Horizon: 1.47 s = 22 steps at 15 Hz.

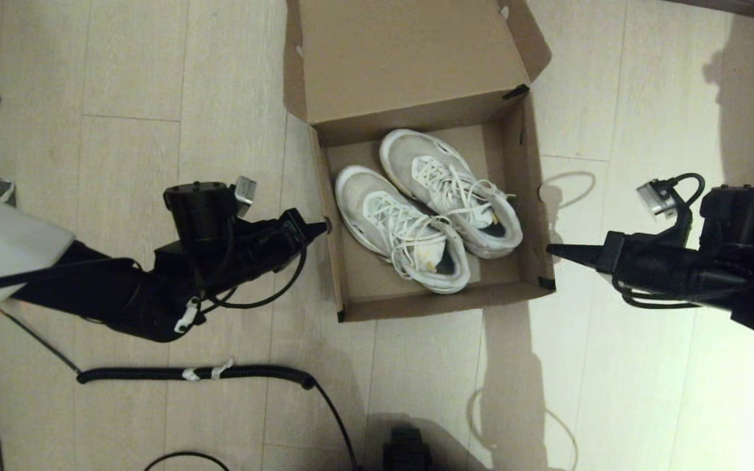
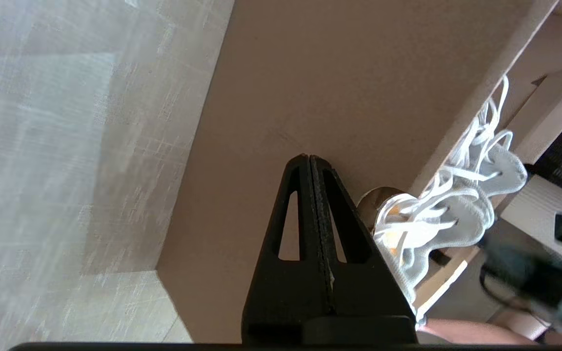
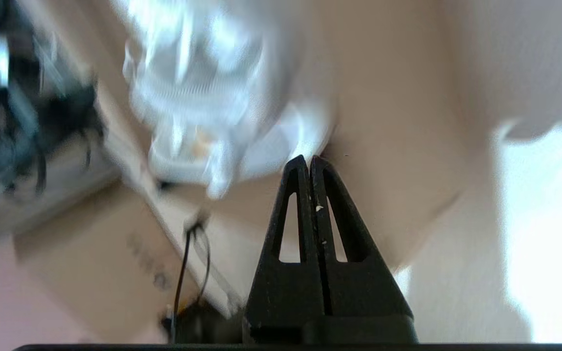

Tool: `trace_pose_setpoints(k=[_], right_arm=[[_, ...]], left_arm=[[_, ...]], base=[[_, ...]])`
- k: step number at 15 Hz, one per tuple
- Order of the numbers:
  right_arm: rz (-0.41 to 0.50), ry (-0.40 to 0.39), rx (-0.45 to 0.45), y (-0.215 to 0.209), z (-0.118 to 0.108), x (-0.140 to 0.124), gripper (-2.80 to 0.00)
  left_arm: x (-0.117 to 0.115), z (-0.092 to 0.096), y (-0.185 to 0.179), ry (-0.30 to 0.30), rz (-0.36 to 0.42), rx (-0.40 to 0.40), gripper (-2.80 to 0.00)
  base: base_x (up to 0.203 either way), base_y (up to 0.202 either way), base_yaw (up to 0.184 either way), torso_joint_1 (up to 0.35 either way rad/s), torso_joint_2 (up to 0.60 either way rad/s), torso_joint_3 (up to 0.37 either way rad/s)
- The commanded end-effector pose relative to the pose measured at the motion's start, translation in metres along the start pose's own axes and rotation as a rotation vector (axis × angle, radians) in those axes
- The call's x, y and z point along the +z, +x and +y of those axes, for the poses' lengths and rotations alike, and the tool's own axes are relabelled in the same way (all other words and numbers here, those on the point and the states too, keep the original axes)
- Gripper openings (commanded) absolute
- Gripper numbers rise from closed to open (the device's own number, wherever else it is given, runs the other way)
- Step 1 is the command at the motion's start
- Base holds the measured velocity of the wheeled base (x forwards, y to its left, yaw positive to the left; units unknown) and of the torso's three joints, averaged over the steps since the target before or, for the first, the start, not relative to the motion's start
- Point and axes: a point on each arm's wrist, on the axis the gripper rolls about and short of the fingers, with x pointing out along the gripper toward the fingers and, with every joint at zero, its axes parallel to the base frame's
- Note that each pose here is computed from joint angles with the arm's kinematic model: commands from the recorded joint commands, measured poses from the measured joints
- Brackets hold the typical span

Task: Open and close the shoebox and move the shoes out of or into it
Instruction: Put the shoes out of the shoe box

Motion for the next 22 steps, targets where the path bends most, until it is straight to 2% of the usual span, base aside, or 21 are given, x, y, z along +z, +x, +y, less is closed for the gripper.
trace_pose_setpoints(k=[1,4,7,10,14,17,22], right_arm=[[0.015,-0.01,0.003,-0.012,0.009,-0.011,-2.8],[0.051,-0.008,0.011,-0.024,0.019,-0.029,-2.8],[0.043,-0.02,0.021,-0.033,0.028,-0.032,-2.8],[-0.028,-0.04,-0.073,-0.032,0.028,-0.024,-2.8],[-0.055,-0.039,-0.104,-0.027,0.017,-0.014,-2.8],[-0.07,-0.036,-0.139,-0.021,0.009,-0.01,-2.8],[-0.098,-0.071,-0.129,-0.018,0.01,-0.002,-2.8]], left_arm=[[0.0,0.001,0.002,-0.002,0.001,-0.004,-2.8],[-0.001,0.004,0.007,-0.003,0.003,-0.007,-2.8],[0.006,0.003,0.016,0.005,-0.018,-0.021,-2.8],[0.025,0.008,0.028,0.01,-0.05,-0.013,-2.8],[0.052,0.017,0.033,0.023,-0.091,0.021,-2.8],[0.066,0.022,0.048,0.036,-0.121,0.013,-2.8],[0.088,0.019,0.075,0.052,-0.155,-0.015,-2.8]], base=[[0.0,0.0,0.0,0.0,0.0,0.0],[0.0,0.0,0.0,0.0,0.0,0.0],[0.0,0.0,0.0,0.0,0.0,0.0],[0.0,0.0,0.0,0.0,0.0,0.0],[0.0,0.0,0.0,0.0,0.0,0.0],[0.0,0.0,0.0,0.0,0.0,0.0],[0.0,0.0,0.0,0.0,0.0,0.0]])
